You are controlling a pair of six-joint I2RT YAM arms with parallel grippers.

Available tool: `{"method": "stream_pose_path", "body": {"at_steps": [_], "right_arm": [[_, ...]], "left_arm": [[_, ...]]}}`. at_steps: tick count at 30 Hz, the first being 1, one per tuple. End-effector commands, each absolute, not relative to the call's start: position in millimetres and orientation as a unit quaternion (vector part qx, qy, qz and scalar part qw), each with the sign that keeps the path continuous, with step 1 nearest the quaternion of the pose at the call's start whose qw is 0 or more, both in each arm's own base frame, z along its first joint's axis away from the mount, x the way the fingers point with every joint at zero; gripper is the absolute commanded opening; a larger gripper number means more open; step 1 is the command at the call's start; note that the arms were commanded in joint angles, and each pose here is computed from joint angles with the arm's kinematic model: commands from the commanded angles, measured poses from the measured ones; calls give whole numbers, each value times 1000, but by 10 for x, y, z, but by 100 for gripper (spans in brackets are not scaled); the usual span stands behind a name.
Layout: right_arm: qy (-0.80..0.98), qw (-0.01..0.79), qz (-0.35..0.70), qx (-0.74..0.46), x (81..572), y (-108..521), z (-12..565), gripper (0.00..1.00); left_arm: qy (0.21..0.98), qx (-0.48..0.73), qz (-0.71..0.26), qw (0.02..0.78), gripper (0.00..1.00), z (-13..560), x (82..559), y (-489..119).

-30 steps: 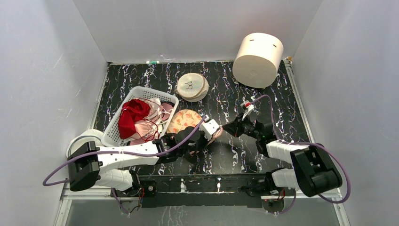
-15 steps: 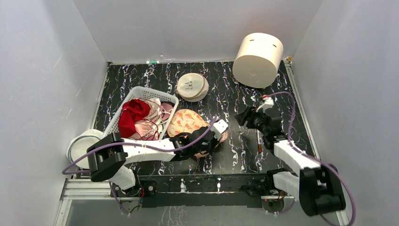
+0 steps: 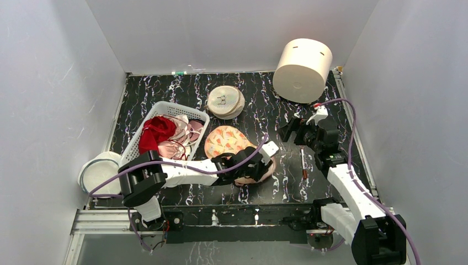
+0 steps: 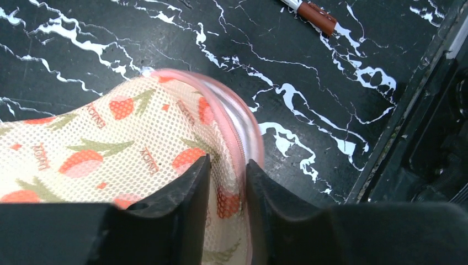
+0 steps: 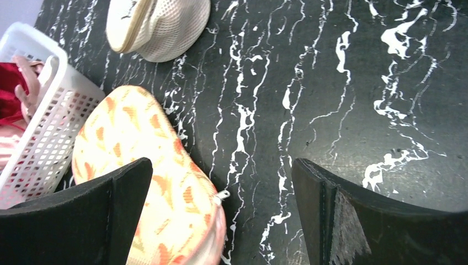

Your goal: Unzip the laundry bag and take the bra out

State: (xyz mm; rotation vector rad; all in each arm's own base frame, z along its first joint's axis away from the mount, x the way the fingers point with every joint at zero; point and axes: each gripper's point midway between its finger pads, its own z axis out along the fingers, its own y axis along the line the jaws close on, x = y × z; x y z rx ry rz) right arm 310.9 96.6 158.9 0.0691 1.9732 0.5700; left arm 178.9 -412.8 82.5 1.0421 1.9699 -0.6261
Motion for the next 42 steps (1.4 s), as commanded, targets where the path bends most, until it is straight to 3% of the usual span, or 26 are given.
{"method": "stream_pose_path", "body": {"at_steps": [1,4,10,14,21,29,36,42], "right_arm": [[790,551,268,-6,3103,1077,1920,98],[774,575,263,-21,3055,1064,2018,98],[743,622,245,18,2948,903,2153,98],[753,615,231,23,2928,854,2084,98],[770,586,253,-9,2915,992,2046,98],[790,537,296,-30,2873,1180,1876,98],[804,500,319,-52,2855,1386,1765,98],[803,488,304,-157,2752,1967,1780,97]], "left_arm": [[769,411,-261,414,39,1051,1833,-4214],[764,414,-268,416,60,1131,1835,-4217],[728,442,-301,429,89,1516,1781,-4268],[703,442,-312,461,98,1878,1865,-4175],[707,346,-302,537,99,2504,2559,-3647],[746,143,-201,618,98,2910,3550,-2416],[713,113,-146,677,98,3012,3550,-1880],[721,108,-101,677,98,2896,3511,-1663]]}}
